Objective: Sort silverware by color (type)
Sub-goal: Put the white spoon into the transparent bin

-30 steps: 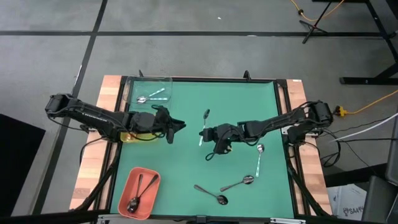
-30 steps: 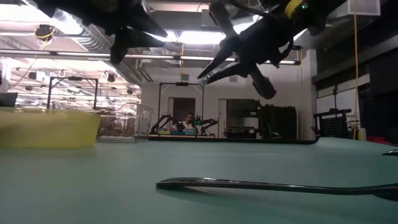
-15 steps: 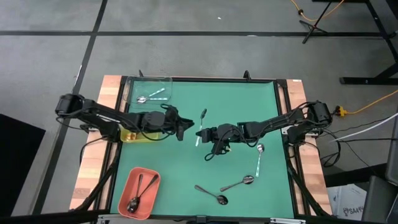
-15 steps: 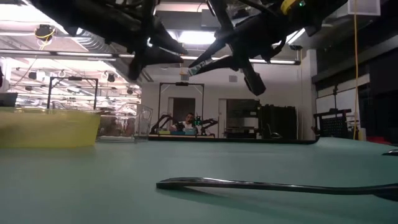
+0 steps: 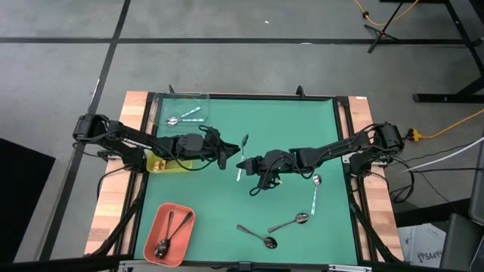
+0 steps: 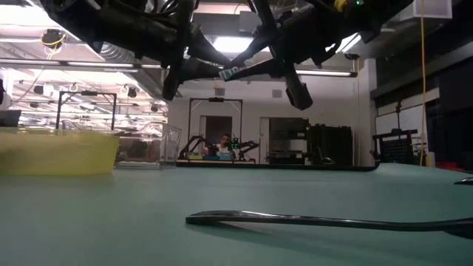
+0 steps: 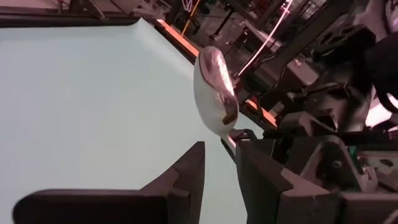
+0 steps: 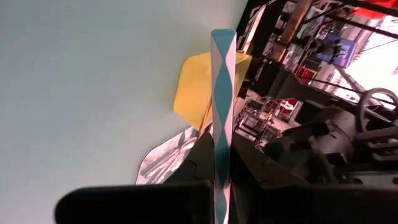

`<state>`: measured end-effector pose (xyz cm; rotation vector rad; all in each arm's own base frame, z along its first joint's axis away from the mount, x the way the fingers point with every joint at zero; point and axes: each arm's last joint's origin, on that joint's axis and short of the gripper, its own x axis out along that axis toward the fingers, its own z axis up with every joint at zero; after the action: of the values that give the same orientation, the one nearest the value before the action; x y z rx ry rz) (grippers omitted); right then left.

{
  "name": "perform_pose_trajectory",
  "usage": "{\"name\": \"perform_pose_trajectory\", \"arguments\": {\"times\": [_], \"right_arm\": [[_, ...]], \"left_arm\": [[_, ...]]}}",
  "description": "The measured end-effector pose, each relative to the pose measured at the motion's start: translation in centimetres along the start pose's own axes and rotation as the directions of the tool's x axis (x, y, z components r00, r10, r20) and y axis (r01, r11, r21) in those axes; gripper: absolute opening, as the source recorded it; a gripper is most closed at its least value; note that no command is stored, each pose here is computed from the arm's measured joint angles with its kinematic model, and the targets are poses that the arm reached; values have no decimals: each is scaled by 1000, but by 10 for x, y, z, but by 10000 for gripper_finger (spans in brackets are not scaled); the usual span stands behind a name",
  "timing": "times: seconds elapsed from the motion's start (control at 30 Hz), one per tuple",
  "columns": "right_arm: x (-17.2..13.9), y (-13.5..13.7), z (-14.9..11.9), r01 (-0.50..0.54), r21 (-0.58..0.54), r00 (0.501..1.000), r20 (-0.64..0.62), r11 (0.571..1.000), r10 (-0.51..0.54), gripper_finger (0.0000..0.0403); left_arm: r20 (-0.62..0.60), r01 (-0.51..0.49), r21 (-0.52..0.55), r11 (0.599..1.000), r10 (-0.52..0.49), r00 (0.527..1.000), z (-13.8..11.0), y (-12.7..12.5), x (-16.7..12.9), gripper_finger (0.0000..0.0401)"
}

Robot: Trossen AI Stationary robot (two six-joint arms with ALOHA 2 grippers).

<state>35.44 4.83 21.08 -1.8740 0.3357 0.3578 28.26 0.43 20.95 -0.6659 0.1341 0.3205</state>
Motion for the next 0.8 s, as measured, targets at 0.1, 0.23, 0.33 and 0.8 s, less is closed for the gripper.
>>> {"name": "perform_pose_trajectory", "arguments": {"times": [0.1,0.23,0.33,0.8], "right_arm": [[0,-1,0,12,2,1000,8,1000,-12,16],[0,-1,0,12,-3,1000,8,1000,-12,16],[0,-2,0,28,0,1000,6,1000,-28,16],[0,-7,-1,75,7,997,10,997,-75,16]], "left_arm": [[-20,25,-1,1000,-25,999,-1,-1,0,85],[-31,67,-7,998,-67,997,0,-3,0,85],[-30,70,-9,997,-71,997,0,-3,0,85],[-25,75,-35,997,-76,997,1,-4,0,85]]}}
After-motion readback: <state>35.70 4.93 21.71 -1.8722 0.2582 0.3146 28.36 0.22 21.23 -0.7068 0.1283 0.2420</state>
